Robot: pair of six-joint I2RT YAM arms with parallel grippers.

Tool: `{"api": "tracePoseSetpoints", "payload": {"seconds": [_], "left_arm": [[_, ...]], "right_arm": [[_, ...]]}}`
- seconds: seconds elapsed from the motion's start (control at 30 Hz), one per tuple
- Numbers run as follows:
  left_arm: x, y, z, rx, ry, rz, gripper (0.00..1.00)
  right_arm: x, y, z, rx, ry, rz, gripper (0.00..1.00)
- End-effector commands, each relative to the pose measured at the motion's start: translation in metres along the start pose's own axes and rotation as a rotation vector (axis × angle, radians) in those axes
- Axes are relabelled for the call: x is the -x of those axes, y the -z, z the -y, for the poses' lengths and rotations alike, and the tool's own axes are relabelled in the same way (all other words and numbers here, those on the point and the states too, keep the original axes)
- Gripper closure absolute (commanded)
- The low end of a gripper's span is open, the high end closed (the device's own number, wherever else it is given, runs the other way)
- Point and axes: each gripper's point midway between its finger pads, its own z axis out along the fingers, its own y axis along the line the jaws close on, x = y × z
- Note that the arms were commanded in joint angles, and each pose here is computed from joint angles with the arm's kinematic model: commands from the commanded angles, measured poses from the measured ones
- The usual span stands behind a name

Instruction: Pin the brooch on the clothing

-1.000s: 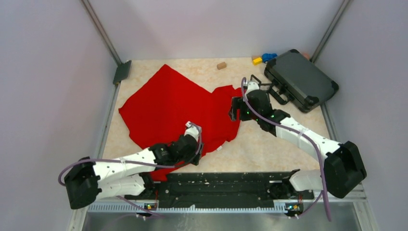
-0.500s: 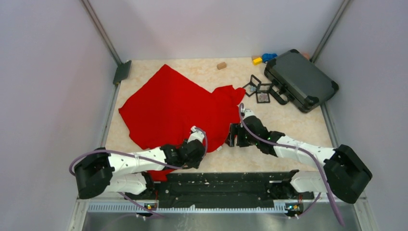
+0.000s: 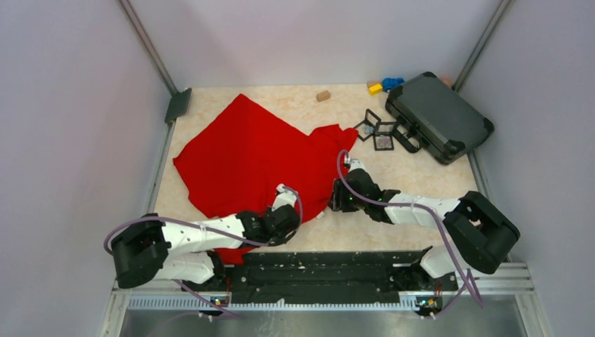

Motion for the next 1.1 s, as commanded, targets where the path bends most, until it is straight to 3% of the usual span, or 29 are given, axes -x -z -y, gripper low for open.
{"api": "tracePoseSetpoints", "payload": {"seconds": [0.0,0.1,0.2,0.37,0.6,0.73,0.8,0.93,1.07], "left_arm": [[0.019,0.004,-0.006,0.068,0.038,0.057,0.96],[0.039,0.011,-0.013,0.109,0.038,0.126,1.0],[0.069,0.023,-0.021,0.103,0.073,0.196,1.0],[0.111,0.027,-0.059,0.049,0.221,0.248,1.0],[0.134,0.014,-0.099,0.074,0.231,0.201,1.0],[0.135,-0.005,-0.119,0.108,0.271,0.162,1.0],[0.139,-0.012,-0.13,0.138,0.303,0.168,1.0],[0.153,-0.022,-0.144,0.183,0.34,0.186,1.0],[0.164,-0.027,-0.143,0.183,0.338,0.174,0.85]], "right_arm": [[0.022,-0.002,-0.017,0.024,0.023,0.051,0.66],[0.041,0.004,-0.025,0.024,0.048,0.086,0.87],[0.068,0.008,-0.036,0.011,0.095,0.133,1.0],[0.112,-0.005,-0.054,-0.02,0.184,0.177,1.0],[0.144,-0.024,-0.08,0.039,0.219,0.178,1.0],[0.127,-0.015,-0.074,0.05,0.197,0.16,0.66],[0.108,-0.014,-0.066,0.043,0.182,0.132,0.57],[0.062,-0.013,-0.06,0.059,0.157,0.062,0.49],[0.032,-0.013,-0.072,0.105,0.16,0.042,0.44]]}}
